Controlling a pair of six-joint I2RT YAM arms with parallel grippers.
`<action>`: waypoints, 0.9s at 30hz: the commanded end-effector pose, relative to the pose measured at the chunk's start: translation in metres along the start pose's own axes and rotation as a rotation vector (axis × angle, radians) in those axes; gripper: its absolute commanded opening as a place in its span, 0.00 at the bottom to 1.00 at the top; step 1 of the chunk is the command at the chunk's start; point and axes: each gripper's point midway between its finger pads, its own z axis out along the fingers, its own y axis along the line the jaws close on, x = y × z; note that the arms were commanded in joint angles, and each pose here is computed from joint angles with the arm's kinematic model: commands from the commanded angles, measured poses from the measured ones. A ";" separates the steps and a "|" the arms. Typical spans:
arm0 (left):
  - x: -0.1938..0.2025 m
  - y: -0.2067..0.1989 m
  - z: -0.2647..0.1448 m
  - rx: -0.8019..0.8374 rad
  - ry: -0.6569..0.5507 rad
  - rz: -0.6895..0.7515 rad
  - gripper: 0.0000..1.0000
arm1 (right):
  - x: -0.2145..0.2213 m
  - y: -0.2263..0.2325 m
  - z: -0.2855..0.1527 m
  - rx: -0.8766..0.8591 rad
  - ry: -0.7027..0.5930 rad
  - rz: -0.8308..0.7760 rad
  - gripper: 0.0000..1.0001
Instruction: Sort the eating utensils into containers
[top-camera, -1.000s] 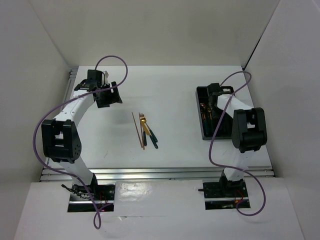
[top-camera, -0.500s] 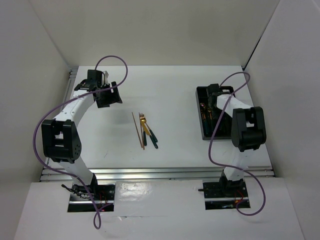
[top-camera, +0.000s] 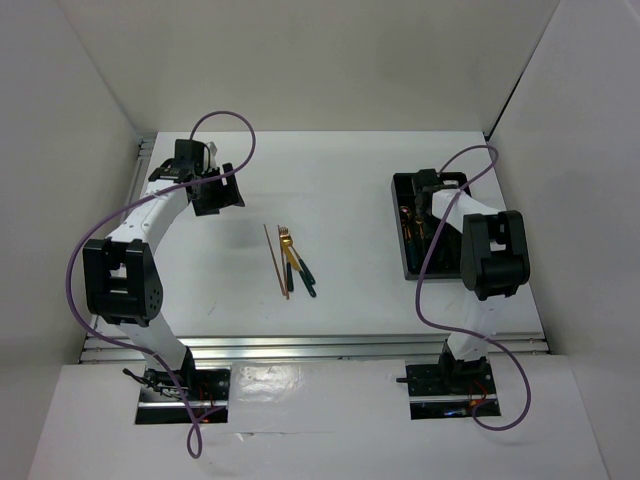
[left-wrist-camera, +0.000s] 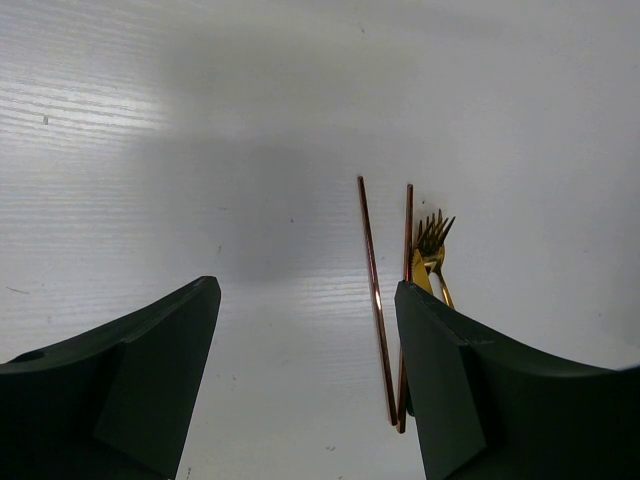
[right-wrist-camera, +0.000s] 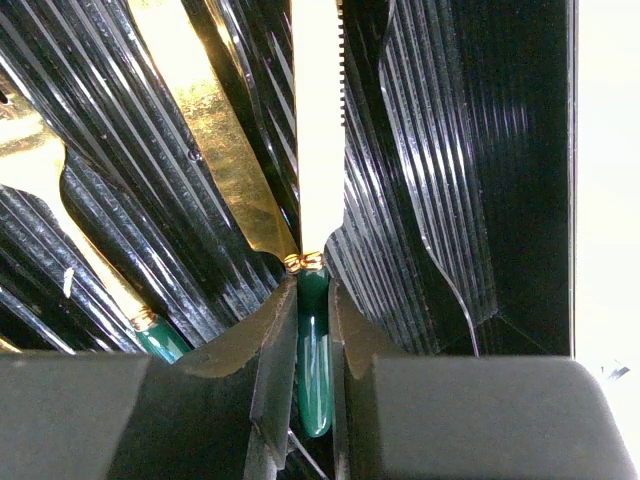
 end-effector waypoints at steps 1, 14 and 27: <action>-0.013 -0.005 -0.002 0.025 -0.032 0.012 0.85 | -0.007 -0.001 0.006 0.025 -0.026 0.034 0.02; -0.011 -0.004 0.001 0.022 -0.024 0.010 0.85 | -0.050 -0.023 -0.053 -0.025 -0.174 0.118 0.00; -0.008 -0.005 0.001 0.027 -0.012 0.008 0.85 | -0.044 0.017 -0.068 -0.327 -0.224 -0.063 0.00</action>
